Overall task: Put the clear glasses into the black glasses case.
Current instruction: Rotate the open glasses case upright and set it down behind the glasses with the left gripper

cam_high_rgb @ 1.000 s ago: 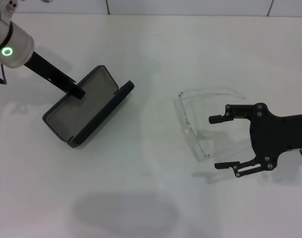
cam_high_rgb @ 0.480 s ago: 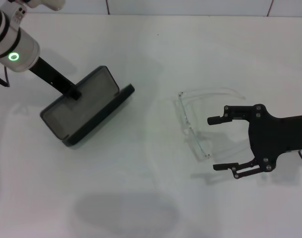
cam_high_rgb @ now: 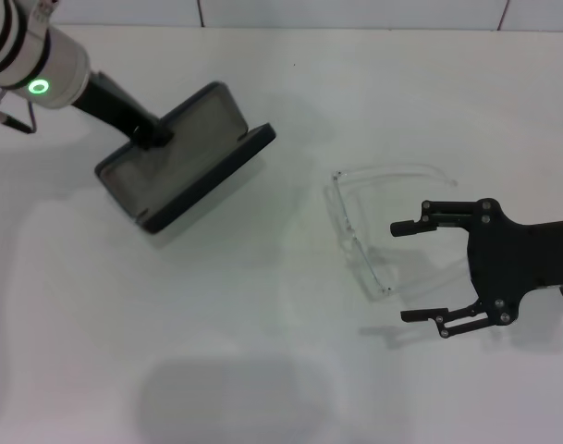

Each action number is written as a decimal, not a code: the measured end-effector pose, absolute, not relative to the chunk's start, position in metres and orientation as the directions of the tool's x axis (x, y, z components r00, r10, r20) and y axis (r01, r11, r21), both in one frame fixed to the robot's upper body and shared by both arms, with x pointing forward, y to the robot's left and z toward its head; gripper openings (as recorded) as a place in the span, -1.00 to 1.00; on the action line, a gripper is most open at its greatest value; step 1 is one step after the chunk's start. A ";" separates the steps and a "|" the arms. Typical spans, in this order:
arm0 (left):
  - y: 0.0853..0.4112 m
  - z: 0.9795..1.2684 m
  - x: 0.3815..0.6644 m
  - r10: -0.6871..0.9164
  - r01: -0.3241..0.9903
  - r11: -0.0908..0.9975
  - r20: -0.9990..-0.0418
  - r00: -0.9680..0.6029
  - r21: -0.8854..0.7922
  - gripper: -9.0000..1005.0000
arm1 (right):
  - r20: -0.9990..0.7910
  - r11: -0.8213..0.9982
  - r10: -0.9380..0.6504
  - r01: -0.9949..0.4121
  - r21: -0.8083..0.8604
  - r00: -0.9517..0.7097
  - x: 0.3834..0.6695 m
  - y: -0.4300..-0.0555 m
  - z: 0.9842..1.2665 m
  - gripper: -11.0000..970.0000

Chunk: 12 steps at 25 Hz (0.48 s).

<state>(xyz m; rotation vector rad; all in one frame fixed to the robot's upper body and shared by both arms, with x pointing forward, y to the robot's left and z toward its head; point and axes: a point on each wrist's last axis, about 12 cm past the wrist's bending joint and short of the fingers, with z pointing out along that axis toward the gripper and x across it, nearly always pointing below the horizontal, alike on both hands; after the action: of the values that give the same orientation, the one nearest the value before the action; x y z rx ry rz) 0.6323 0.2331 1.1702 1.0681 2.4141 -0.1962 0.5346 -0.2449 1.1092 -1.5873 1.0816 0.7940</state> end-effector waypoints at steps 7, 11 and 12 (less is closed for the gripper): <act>0.215 1.169 0.637 0.676 0.763 0.620 -0.618 -0.401 0.183 -0.66 | -0.885 -0.083 -0.255 -0.921 -0.381 0.389 0.532 -0.245 1.107 0.67; 0.201 1.159 0.639 0.713 0.767 0.570 -0.642 -0.281 0.296 -0.66 | -0.886 -0.075 -0.256 -0.922 -0.380 0.386 0.532 -0.246 1.106 0.68; 0.197 1.156 0.639 0.728 0.771 0.549 -0.638 -0.252 0.323 -0.66 | -0.886 -0.072 -0.256 -0.922 -0.380 0.386 0.532 -0.246 1.106 0.68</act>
<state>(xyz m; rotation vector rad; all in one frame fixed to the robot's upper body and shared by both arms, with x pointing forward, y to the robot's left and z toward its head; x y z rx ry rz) 0.6386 0.1965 1.1560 1.2064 2.0125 -0.0706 0.5317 -0.2464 1.1062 -1.5786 1.0799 0.7820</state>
